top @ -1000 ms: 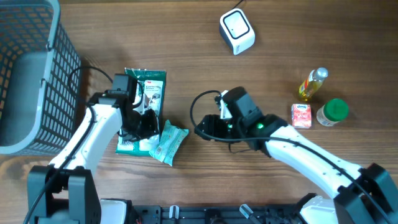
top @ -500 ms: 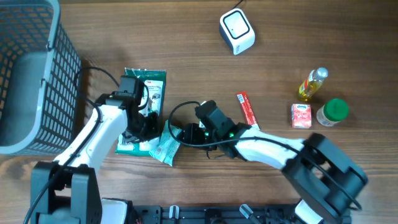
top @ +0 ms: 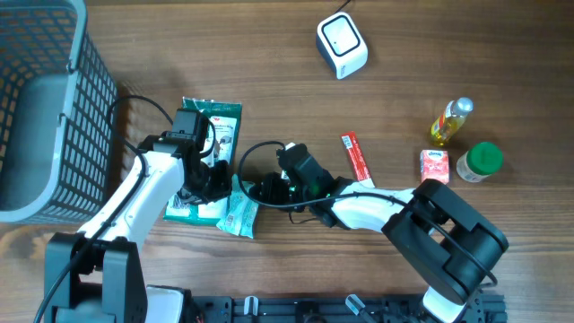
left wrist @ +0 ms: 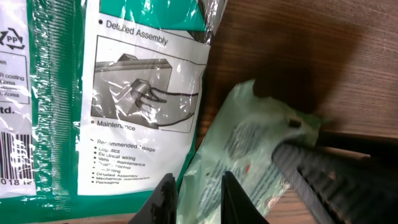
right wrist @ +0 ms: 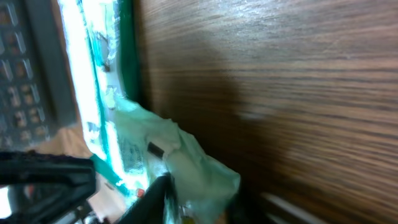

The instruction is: Scan the item barcode

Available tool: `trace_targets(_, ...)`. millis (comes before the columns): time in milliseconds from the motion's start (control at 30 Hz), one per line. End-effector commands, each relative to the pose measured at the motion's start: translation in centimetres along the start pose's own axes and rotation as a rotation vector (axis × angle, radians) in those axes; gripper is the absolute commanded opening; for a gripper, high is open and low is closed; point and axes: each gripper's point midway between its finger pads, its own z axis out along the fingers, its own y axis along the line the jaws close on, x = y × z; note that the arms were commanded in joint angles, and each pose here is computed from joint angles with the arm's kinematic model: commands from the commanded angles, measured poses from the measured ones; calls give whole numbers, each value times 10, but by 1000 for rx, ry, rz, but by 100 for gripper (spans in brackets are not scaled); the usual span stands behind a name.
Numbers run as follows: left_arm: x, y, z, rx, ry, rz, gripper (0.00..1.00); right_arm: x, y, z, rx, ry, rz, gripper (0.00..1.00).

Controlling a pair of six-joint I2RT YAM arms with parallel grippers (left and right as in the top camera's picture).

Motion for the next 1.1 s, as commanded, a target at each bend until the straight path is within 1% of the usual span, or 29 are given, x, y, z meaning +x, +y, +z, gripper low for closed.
trace_targets(0, 2, 2, 4, -14, 12, -11, 16, 0, -26, 7, 74, -9, 35, 4)
trace_targets(167, 2, 2, 4, -14, 11, -11, 15, -12, -27, -7, 79, -27, 12, 4)
trace_targets(333, 0, -2, 4, 8, 6, -8, 14, -40, -38, -50, 137, -71, -36, 4)
trace_targets(467, -1, -22, 3, 119, 11, 3, 9, -57, -45, -77, 167, -105, -91, 4)
trace_targets(533, -2, -40, 0, 219, 19, 18, 6, -61, -49, -85, 179, -113, -99, 4)
trace_targets(567, -2, -47, -2, 262, 22, 24, 6, -63, -52, -87, 185, -114, -88, 6)
trace_targets(600, -1, -60, -5, 333, 30, 36, 5, -65, -54, -88, 187, -116, -80, 17)
trace_targets(667, 0, -76, -11, 424, 40, 57, 5, -67, -54, -91, 169, -109, -80, 40)
trace_targets(700, 0, -81, -13, 451, 44, 64, 5, -69, -50, -94, 142, -100, -90, 44)
trace_targets(800, 4, -91, -17, 503, 61, 80, 6, -76, -34, -112, 57, -76, -109, 51)
trace_targets(867, 6, -92, -16, 502, 66, 84, 6, -80, -23, -126, 2, -70, -118, 52)
trace_targets(900, 7, -93, -16, 502, 69, 89, 6, -81, -14, -135, -48, -59, -126, 51)
trace_targets(933, 9, -95, -16, 501, 73, 97, 6, -80, -7, -140, -90, -47, -128, 47)
trace_targets(1000, 11, -100, -14, 501, 71, 118, 6, -74, 0, -144, -143, -12, -124, 34)
trace_targets(1033, 11, -103, -14, 503, 70, 131, 6, -72, 0, -144, -144, -2, -117, 21)
trace_targets(1067, 12, -106, -12, 506, 70, 143, 6, -70, -3, -142, -133, 7, -108, 12)
